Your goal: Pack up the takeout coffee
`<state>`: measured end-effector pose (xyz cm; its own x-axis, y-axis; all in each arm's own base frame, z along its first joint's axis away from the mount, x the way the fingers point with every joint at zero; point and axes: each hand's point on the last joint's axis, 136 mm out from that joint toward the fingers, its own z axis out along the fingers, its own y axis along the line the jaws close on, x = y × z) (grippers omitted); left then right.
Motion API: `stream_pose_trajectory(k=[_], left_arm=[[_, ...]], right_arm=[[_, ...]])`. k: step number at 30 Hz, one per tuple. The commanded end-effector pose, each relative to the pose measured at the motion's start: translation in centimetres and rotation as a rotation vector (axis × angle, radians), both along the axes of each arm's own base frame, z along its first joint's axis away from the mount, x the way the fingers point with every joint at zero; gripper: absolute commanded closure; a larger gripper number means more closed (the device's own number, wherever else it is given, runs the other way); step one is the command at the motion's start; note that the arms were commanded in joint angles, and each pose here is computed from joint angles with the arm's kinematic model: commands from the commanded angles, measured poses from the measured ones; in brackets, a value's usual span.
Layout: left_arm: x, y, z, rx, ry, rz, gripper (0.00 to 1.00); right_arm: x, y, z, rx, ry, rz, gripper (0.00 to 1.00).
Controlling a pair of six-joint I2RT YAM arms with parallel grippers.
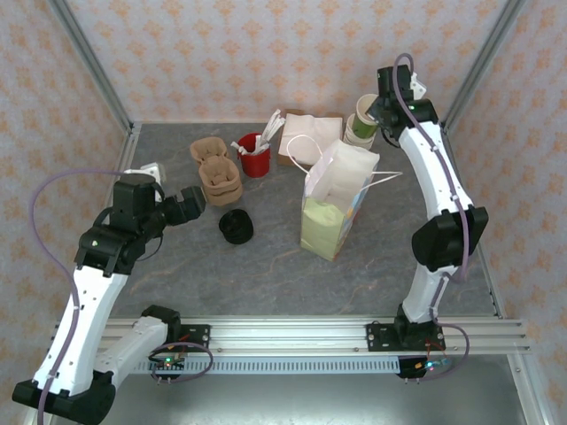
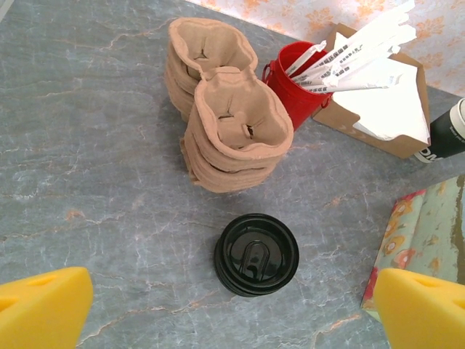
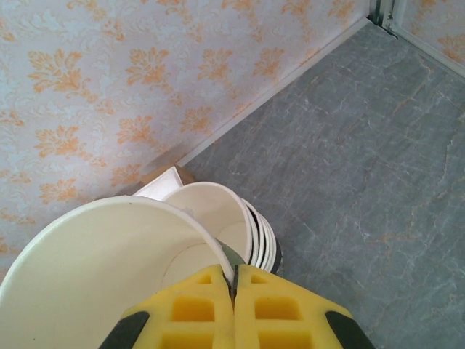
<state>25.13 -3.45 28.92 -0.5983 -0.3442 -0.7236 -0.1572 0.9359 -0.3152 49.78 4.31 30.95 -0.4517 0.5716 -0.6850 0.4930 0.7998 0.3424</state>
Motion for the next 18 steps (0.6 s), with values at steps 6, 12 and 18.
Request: stream_pose_trajectory(k=[6,12,18], left_arm=[[-1.9,-0.3,-1.0,-0.027,0.021,-0.02,0.0],[-2.5,-0.6,-1.1,-0.046,0.004,-0.034,0.0],[-2.7,-1.1,-2.2,-0.073,0.01,-0.054,0.0]], right_arm=[[-4.3,-1.4,5.7,0.0,-0.143,-0.045,1.0],[-9.3,-3.2,9.0,-0.05,-0.181,-0.054,1.0],[-16.7,-5.1,9.1,-0.113,-0.124,-0.044,1.0]])
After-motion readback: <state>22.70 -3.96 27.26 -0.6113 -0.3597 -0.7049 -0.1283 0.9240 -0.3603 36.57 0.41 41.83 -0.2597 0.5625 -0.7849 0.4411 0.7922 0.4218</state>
